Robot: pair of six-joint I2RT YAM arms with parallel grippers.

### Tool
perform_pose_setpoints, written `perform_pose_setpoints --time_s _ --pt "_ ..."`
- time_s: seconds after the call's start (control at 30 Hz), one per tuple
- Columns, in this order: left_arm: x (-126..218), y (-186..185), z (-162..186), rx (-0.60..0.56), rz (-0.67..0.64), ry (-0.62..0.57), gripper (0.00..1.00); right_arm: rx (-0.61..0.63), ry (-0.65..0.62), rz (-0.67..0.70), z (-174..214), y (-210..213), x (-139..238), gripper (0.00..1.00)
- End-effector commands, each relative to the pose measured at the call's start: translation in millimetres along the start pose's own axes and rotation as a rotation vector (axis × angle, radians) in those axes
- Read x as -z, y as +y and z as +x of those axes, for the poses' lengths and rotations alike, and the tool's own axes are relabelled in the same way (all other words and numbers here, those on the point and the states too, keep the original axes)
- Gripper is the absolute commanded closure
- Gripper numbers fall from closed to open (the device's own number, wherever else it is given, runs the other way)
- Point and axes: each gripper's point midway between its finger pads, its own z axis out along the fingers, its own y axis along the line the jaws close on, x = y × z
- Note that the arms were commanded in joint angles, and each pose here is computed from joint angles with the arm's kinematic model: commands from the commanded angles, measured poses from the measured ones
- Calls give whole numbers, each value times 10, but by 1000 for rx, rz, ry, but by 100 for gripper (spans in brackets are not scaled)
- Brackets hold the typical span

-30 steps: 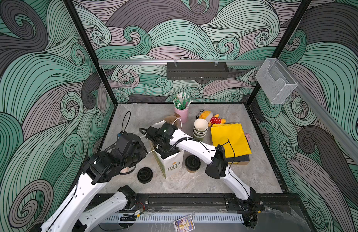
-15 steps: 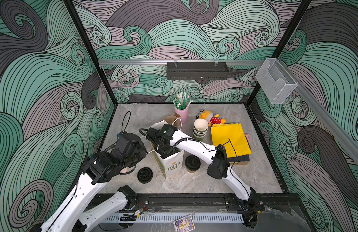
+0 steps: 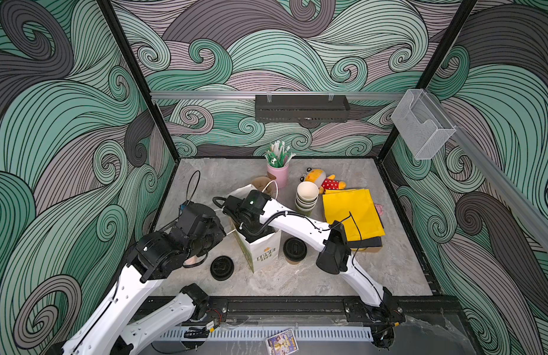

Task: Pack the takeout coffee
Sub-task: 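Lower the green cup into the carrier slot inside the bag, then open the right gripper and lift it out of the bag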

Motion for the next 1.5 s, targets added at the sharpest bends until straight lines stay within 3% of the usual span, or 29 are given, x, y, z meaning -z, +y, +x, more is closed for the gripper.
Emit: perform_pose_setpoints --time_s 0.0,0.63,1.07,1.47 --pt "80 42 -26 -24 -10 -14 100 15 153 114 99 -101 -758 49" --pt "77 41 -25 -25 -10 -13 100 22 200 129 141 -131 -1008 49" --pt "79 29 -28 -30 -10 -11 100 -9 65 102 126 -206 -191 35" --pt "82 33 -26 -27 -10 -11 100 -32 16 79 150 -211 151 25"
